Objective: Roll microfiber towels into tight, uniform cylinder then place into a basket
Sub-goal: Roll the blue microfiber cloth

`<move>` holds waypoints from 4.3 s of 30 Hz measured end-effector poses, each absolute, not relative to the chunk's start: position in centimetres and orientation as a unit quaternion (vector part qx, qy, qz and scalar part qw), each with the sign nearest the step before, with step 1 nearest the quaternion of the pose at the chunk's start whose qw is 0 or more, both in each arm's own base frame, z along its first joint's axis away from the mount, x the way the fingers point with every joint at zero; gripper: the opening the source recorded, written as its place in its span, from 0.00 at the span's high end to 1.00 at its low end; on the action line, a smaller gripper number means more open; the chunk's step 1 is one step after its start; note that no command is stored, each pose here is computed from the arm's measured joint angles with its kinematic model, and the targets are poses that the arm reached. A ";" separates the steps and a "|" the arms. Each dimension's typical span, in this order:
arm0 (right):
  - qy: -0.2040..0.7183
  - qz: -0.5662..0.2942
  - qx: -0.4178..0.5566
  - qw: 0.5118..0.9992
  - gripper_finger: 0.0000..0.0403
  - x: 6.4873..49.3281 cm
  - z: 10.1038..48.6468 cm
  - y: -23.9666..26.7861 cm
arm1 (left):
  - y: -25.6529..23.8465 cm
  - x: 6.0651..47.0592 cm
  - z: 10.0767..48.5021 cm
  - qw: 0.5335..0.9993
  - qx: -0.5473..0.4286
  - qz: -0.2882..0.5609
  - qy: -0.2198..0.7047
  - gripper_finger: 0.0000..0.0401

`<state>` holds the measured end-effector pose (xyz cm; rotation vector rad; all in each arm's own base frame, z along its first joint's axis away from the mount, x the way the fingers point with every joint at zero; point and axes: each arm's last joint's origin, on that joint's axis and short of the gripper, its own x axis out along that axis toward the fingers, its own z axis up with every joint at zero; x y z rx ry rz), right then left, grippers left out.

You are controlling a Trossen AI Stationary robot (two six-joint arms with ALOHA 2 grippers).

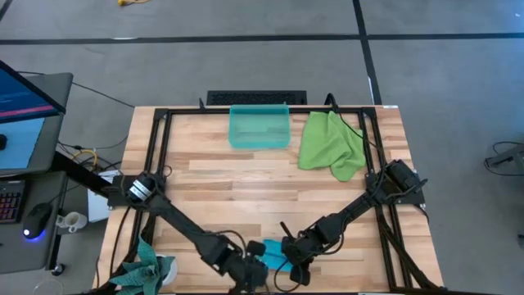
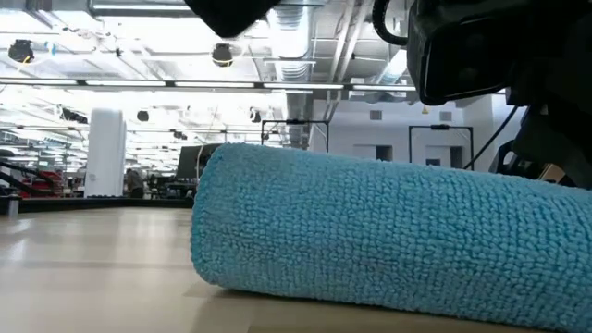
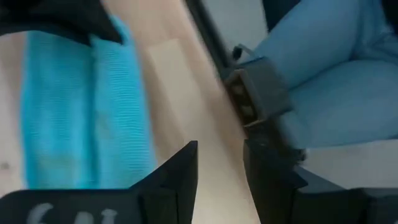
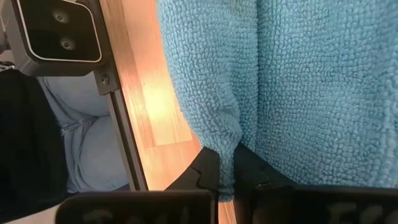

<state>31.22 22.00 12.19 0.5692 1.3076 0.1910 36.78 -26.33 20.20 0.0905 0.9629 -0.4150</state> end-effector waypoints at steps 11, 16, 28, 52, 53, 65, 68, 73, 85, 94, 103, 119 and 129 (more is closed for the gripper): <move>0.593 0.093 0.254 0.758 0.92 31.2 12.2 22.2 | -23.6 40.0 15.7 0.821 -0.011 -0.260 0.508 0.70; 0.593 0.095 0.254 0.758 0.93 31.2 12.2 22.2 | -23.2 40.1 15.6 0.830 0.002 -0.228 0.508 0.70; 0.592 0.096 0.254 0.759 0.93 31.2 12.3 22.2 | -23.4 39.8 15.8 0.850 0.041 -0.169 0.498 0.70; 0.594 0.101 0.257 0.756 0.92 31.3 12.2 22.2 | -23.4 38.6 18.3 0.874 0.086 -0.076 0.471 0.70; 0.594 0.101 0.257 0.756 0.92 31.3 12.3 22.2 | -23.4 38.5 18.3 0.873 0.087 -0.076 0.474 0.70; 0.594 0.102 0.257 0.755 0.93 31.3 12.3 22.2 | -24.3 38.4 19.1 0.877 0.102 -0.080 0.463 0.70; 0.593 0.101 0.257 0.756 0.93 31.3 12.3 22.2 | -25.4 38.0 19.7 0.880 0.114 -0.099 0.450 0.70; 0.593 0.100 0.257 0.757 0.92 31.3 12.3 22.2 | -25.9 37.4 19.0 0.869 0.103 -0.128 0.466 0.70; 0.592 0.099 0.257 0.757 0.92 31.3 12.3 22.2 | -22.5 38.4 16.5 0.866 0.079 -0.087 0.486 0.70; 0.594 0.097 0.270 0.751 0.91 31.3 12.3 22.2 | -20.5 38.4 14.4 0.862 0.028 -0.054 0.503 0.70; 0.595 0.086 0.286 0.747 0.84 31.4 12.2 22.2 | -20.1 38.2 14.0 0.856 -0.029 -0.029 0.516 0.70; 0.599 0.092 0.275 0.747 0.52 31.4 13.4 21.2 | -20.1 38.2 13.8 0.851 -0.080 -0.002 0.519 0.70; 0.571 0.017 0.187 0.799 0.52 28.0 17.9 20.9 | -20.0 38.3 13.7 0.849 -0.106 0.015 0.517 0.70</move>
